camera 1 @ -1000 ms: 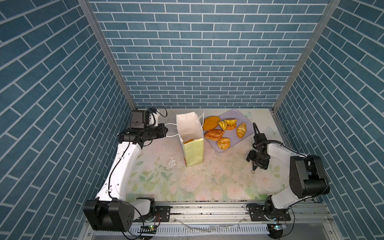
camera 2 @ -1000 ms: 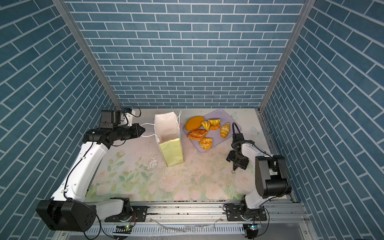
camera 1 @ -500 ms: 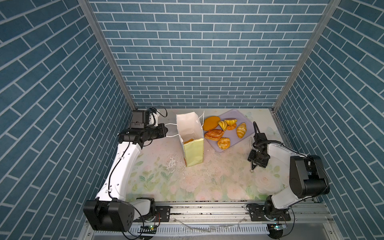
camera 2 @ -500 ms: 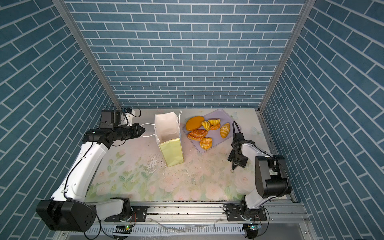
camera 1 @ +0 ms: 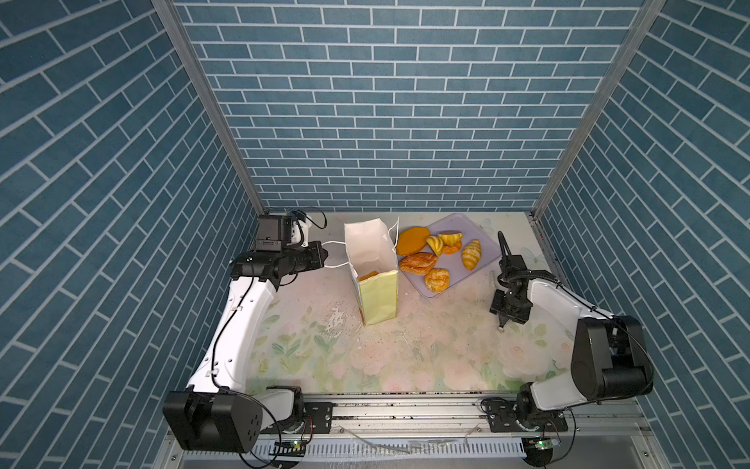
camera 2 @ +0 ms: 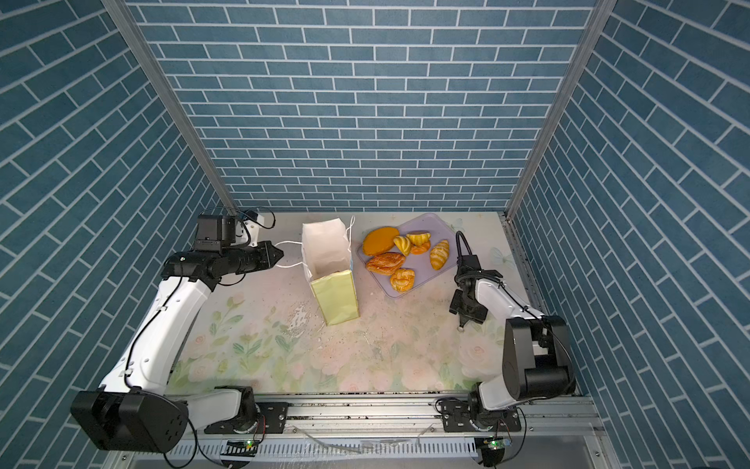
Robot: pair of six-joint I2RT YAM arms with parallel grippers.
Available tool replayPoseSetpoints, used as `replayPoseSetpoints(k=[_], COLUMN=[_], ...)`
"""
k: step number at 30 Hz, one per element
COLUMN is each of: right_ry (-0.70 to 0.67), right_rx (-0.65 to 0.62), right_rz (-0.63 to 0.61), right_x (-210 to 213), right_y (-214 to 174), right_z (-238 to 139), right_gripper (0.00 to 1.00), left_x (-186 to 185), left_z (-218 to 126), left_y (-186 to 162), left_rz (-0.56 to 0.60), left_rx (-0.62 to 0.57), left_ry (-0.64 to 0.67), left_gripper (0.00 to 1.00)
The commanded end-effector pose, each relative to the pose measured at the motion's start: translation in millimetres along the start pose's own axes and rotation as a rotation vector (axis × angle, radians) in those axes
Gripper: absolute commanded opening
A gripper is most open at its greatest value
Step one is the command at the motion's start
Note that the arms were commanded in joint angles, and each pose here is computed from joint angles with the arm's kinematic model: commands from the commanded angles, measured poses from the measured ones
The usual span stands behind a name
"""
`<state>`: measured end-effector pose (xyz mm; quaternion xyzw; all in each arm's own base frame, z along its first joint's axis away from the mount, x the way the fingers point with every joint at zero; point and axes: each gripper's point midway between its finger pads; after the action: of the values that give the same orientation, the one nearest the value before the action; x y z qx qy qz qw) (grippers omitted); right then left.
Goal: Place the fake bread into the paper bag
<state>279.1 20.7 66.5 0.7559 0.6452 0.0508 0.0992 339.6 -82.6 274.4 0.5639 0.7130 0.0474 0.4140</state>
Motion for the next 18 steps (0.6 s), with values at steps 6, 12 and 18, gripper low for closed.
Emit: replayPoseSetpoints(k=[6, 12, 18], right_ry=[-0.016, -0.005, 0.001], right_rx=[-0.173, -0.179, -0.014], right_rz=[-0.133, -0.16, -0.066], right_x=[-12, -13, -9], right_y=[26, 24, -6], right_z=[-84, -103, -69], right_gripper=[0.62, 0.62, 0.69], left_x=[-7, -10, -8], left_z=[-14, -18, -21], left_y=[10, 12, 8], left_rz=[0.006, 0.009, 0.005], left_rx=[-0.03, -0.038, -0.044], left_ry=[-0.005, -0.009, -0.004], left_gripper=[0.15, 0.15, 0.15])
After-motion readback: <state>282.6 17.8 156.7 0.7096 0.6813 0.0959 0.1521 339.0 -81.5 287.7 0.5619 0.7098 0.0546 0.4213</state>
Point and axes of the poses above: each gripper's point midway between its finger pads, its own z axis out along the fingers, its own x axis along the line the jaws close on, y = z × x, and after that the axes turned 11 degrees about -z, right-handed
